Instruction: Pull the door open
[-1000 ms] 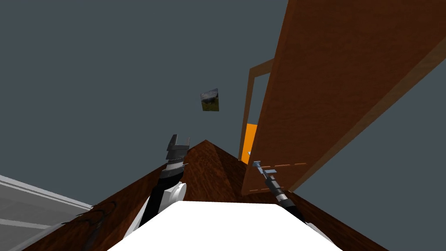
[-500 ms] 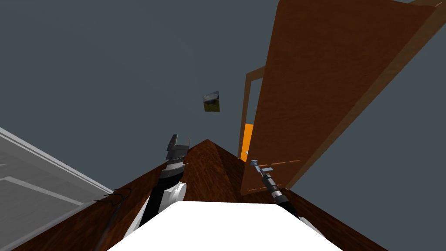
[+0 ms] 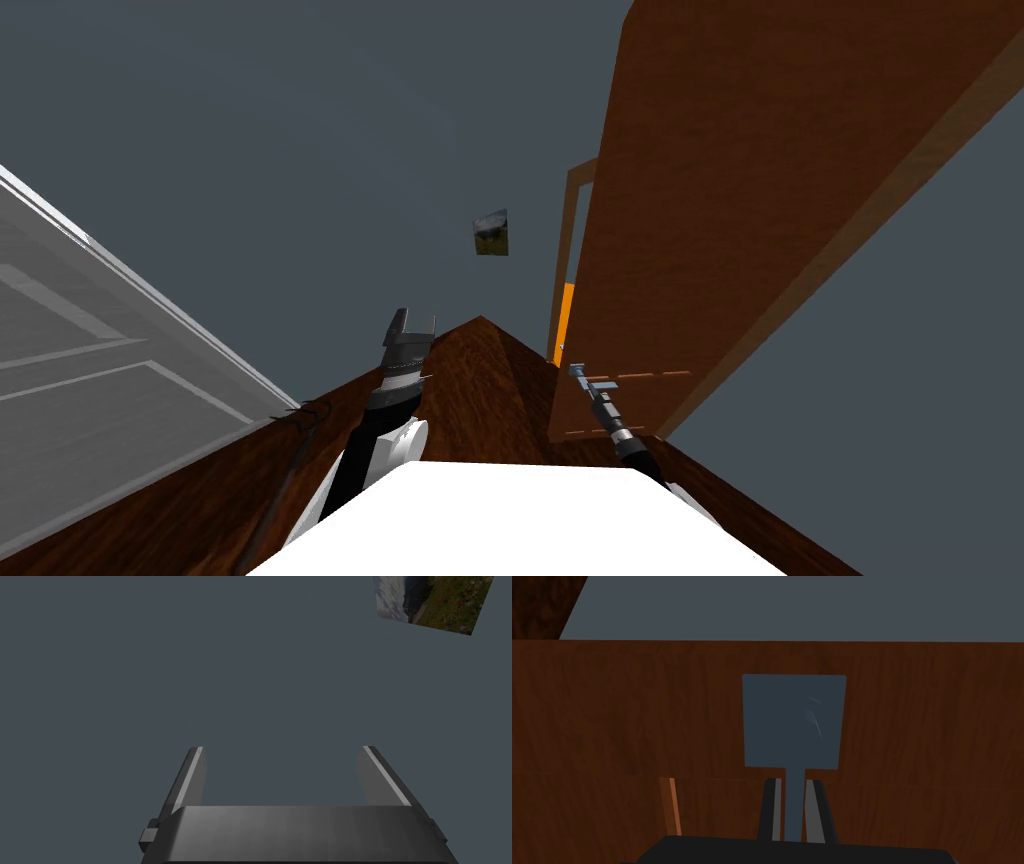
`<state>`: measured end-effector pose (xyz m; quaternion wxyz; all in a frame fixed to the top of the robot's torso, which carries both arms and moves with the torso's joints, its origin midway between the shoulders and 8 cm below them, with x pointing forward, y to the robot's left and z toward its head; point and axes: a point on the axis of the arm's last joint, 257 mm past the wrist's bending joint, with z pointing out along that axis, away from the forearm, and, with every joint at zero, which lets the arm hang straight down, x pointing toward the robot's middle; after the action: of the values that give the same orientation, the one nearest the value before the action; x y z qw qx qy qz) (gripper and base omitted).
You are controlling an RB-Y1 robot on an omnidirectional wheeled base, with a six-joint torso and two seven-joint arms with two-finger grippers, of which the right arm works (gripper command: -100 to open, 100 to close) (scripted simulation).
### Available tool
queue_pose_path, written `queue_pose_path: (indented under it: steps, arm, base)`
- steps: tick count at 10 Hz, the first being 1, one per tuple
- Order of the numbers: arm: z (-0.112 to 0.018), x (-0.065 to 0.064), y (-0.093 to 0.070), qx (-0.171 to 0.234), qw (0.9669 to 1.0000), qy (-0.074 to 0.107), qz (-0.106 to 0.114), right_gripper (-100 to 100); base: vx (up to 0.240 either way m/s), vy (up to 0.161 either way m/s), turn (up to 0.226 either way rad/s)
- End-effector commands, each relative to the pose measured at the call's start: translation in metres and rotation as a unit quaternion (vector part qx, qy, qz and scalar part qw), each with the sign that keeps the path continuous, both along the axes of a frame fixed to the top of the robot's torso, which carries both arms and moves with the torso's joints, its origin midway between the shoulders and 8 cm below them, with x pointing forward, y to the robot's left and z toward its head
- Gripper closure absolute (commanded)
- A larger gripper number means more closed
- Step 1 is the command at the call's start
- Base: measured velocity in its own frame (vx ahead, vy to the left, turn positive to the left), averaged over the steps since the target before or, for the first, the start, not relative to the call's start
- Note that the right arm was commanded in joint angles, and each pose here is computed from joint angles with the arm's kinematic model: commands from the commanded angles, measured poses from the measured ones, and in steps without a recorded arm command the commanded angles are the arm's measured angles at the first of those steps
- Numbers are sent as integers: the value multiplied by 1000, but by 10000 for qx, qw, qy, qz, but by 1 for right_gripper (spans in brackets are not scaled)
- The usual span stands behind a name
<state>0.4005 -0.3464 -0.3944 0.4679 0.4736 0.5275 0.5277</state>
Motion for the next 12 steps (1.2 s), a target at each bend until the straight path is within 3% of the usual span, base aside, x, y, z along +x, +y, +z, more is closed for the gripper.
queue_pose_path:
  steps: [1, 5, 7, 12]
  arm:
    - [-1, -6, -11, 3, 10000, 1, -52, 100]
    - [-2, -28, -44, 2, 9998, -3, -219, 100]
    - [-2, -28, -44, 2, 9998, -3, -219, 100]
    - [1, -52, -79, -16, 9992, -23, -392, 100]
  base:
    - [-97, 14, 245]
    - [-192, -31, 289]
    - [-100, -17, 15]
    - [-139, -52, 211]
